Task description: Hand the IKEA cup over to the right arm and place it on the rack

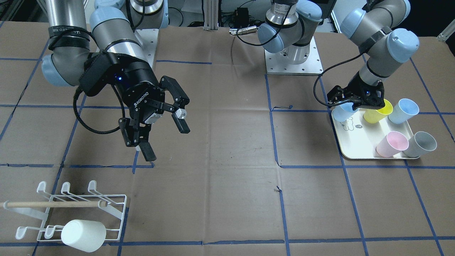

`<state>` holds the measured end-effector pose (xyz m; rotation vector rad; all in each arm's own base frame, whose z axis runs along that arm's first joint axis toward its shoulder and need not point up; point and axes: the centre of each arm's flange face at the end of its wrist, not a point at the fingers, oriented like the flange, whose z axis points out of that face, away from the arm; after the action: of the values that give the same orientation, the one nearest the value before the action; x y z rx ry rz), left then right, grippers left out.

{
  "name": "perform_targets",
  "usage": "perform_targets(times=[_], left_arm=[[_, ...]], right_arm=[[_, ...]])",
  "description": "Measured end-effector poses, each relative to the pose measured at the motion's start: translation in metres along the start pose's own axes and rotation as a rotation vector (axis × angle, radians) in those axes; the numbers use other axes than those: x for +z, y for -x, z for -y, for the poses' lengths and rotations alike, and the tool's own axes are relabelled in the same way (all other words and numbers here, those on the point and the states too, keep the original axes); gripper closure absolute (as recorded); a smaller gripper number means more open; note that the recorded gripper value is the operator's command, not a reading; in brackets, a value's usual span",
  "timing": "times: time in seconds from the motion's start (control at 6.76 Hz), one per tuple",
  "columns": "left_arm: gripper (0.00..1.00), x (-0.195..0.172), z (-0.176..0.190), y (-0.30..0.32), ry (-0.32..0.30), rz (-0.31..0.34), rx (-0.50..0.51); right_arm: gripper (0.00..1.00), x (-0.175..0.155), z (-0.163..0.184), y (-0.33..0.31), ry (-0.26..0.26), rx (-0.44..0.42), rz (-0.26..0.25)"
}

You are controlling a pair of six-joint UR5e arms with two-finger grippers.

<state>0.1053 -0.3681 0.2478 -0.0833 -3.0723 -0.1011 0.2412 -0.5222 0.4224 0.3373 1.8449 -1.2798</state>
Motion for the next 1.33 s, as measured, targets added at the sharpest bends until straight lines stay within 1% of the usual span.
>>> perform_targets(times=[0.15, 0.3, 0.44, 0.59, 0.74, 0.89, 1.04, 1.18, 1.33], left_arm=[[0.01, 0.005, -0.003, -0.002, 0.03, -0.025, -0.002], [0.01, 0.009, -0.005, -0.001, 0.049, -0.038, -0.006], [0.09, 0.011, -0.006, -0.001, 0.058, -0.042, -0.009], [0.29, 0.012, -0.006, 0.0, 0.061, -0.044, -0.011], [0.7, 0.012, -0.006, 0.0, 0.061, -0.045, -0.013], [0.95, 0.012, -0.006, 0.0, 0.061, -0.045, -0.017], [1.0, 0.012, -0.005, 0.001, 0.063, -0.045, -0.024], [1.0, 0.012, -0.005, 0.002, 0.065, -0.044, -0.028], [1.0, 0.012, -0.004, 0.003, 0.065, -0.042, -0.03]], right_arm=[[0.0, 0.002, -0.011, 0.005, 0.019, 0.217, 0.002], [0.0, 0.004, -0.02, 0.007, 0.034, 0.355, -0.001], [0.0, 0.01, -0.035, 0.005, 0.038, 0.416, -0.008], [0.0, 0.018, -0.055, 0.001, 0.021, 0.467, -0.025], [0.0, 0.025, -0.074, -0.006, -0.007, 0.533, -0.044], [0.0, 0.029, -0.087, -0.011, -0.036, 0.587, -0.058], [0.0, 0.03, -0.093, -0.012, -0.056, 0.611, -0.061], [0.0, 0.031, -0.096, -0.013, -0.064, 0.619, -0.059], [0.0, 0.032, -0.098, -0.015, -0.061, 0.622, -0.061]])
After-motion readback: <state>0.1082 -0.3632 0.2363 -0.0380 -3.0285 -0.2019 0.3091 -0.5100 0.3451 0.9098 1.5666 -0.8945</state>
